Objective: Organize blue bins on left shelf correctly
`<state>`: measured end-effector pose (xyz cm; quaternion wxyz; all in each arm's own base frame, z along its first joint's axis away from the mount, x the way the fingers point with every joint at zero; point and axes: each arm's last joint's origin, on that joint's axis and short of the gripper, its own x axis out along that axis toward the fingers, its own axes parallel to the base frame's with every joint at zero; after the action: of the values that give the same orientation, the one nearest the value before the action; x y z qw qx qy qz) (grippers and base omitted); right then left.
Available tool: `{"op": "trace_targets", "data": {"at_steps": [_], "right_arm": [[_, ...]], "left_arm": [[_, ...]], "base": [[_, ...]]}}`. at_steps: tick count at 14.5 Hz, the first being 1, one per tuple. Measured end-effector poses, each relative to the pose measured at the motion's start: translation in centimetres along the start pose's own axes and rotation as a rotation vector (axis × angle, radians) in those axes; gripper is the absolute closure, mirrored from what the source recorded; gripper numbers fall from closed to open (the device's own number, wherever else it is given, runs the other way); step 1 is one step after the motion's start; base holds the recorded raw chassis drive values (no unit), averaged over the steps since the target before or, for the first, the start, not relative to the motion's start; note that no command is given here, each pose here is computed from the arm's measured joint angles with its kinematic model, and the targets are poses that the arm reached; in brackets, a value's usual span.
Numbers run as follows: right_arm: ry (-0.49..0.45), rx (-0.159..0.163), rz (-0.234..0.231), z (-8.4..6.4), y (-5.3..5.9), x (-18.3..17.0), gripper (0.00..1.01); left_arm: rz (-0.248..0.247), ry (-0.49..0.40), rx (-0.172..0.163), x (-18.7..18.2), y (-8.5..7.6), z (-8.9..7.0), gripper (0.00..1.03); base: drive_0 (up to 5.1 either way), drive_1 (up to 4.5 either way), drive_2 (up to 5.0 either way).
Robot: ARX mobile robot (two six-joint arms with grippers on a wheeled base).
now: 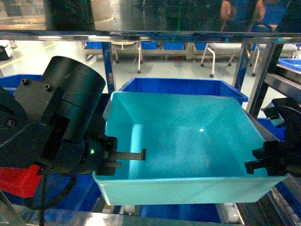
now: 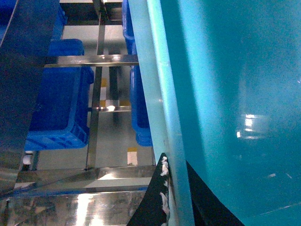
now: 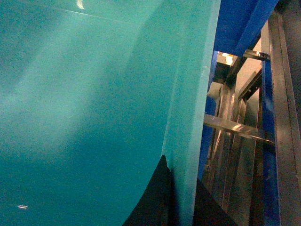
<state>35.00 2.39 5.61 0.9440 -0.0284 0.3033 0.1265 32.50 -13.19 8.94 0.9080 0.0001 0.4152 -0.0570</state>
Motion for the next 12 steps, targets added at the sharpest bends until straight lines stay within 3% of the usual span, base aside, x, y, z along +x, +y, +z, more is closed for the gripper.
{"op": "trace_targets", "data": {"at_steps": [5,7,8,11,12], "right_arm": [[0.042,-0.006,0.007,-0.4,0.0,0.0,0.99],[0.17,-0.05,0.016,-2.6,0.1,0.8,0.99],[0.213,-0.053,0.018,-3.2,0.1,1.1,0.99],[0.182,-0.096,-0.02,-2.8,-0.4,1.4,0.99],[0.19,-0.115,-0.03,-2.9,-0.4,1.4,0.99]], "left_arm": [[-0.013,0.034,-0.014,0.2,-0.1,-0.5,1.01],[-0.017,0.191,-0.014,2.5,-0.6,-3.6,1.01],[-0.02,0.227,-0.009,3.1,-0.7,-4.2,1.01],[-0.051,0.218,-0.026,4.6,-1.3,-3.6,1.01],[-0.055,0.241,-0.004,5.2,-1.6,-3.8,1.01]], "base": [[0.0,0.0,0.0],[0.0,0.0,0.0],[0.0,0.0,0.0],[0.0,0.0,0.0],[0.0,0.0,0.0]]}}
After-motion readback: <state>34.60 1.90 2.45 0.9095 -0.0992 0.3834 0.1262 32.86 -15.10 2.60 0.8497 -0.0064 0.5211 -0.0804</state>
